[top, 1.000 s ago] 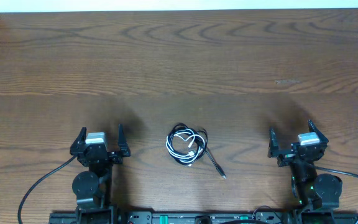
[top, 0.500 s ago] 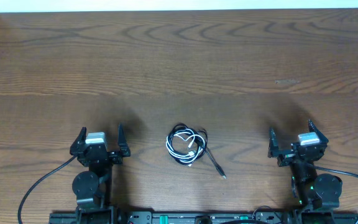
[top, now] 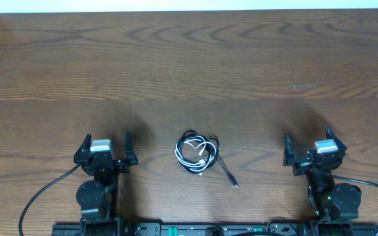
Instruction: Untangle cables
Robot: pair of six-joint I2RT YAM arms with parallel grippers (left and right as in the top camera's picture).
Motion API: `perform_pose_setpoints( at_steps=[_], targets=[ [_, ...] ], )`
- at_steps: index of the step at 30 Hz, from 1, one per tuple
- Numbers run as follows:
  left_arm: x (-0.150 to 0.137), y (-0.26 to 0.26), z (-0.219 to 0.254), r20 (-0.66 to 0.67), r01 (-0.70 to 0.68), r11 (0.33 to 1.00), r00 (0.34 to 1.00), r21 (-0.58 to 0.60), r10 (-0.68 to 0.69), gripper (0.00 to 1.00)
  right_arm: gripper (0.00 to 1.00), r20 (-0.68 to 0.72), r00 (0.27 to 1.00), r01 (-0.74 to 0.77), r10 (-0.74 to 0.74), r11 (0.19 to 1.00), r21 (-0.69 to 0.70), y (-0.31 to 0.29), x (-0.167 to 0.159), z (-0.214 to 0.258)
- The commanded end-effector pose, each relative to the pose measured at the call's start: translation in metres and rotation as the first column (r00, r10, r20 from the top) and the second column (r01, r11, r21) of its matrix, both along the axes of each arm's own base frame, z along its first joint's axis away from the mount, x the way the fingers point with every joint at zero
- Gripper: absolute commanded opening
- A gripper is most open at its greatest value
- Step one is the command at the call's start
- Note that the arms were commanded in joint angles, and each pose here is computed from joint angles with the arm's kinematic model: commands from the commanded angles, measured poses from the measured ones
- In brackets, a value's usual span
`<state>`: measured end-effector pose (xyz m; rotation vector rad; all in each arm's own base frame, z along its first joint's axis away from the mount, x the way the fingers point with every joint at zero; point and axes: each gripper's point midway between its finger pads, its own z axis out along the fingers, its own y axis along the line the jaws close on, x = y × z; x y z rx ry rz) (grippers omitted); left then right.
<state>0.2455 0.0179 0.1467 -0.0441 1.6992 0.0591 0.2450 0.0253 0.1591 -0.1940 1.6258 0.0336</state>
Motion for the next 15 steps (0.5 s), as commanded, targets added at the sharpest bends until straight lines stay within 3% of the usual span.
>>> perform_pose_setpoints(
  at_steps=[1,15],
  targets=[
    [-0.0012,-0.0007,-0.0160,-0.054,0.006,1.000,0.999,0.007,-0.006,0.99,0.99,-0.002,1.000,-0.023,0.023,1.000,0.016,0.0046,-0.0008,-0.0003],
    [-0.0012,-0.0007,-0.0160,-0.054,0.006,1.000,0.999,0.007,-0.006,0.99,0.99,-0.010,0.999,-0.031,0.031,0.997,0.073,0.0066,-0.0011,-0.0002]
  ],
)
